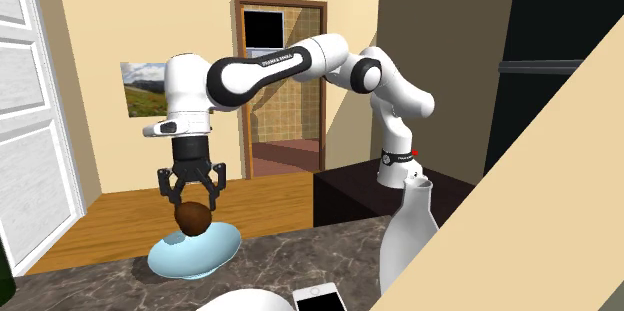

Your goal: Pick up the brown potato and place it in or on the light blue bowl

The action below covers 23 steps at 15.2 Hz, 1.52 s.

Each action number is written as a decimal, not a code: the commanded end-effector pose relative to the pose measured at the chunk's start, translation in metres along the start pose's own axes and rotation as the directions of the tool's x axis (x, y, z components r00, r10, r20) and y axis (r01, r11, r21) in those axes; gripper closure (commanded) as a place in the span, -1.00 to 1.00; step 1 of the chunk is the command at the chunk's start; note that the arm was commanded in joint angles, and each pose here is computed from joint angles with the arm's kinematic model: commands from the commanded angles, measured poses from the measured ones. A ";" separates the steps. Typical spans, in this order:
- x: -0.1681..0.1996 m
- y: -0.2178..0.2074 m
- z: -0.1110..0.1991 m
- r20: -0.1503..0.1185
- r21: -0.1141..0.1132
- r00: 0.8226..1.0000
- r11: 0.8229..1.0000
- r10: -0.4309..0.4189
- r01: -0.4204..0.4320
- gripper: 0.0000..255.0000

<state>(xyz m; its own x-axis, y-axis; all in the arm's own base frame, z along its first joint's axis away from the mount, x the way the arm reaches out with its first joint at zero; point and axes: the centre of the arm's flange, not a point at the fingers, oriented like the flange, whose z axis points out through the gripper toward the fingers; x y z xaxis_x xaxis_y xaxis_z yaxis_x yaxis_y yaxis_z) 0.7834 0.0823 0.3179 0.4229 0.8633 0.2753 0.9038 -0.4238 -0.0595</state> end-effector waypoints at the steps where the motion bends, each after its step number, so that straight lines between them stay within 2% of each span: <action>1: -0.002 0.001 0.011 0.000 0.000 1.000 1.000 -0.001 0.001 1.00; 9: -0.013 0.003 0.049 0.000 0.000 1.000 1.000 -0.001 0.001 1.00; 17: -0.013 0.003 0.049 0.000 0.000 1.000 1.000 -0.001 0.001 1.00; 18: -0.013 0.003 0.049 0.000 0.000 1.000 1.000 -0.001 0.001 -1.00; 23: -0.013 0.003 0.049 0.000 0.000 1.000 1.000 -0.001 0.001 -1.00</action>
<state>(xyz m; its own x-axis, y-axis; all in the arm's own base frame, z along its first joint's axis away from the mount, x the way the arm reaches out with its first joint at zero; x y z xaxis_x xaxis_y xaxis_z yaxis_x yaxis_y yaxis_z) 0.7839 0.0830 0.2669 0.4224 0.8634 0.2758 0.9040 -0.4233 -0.0593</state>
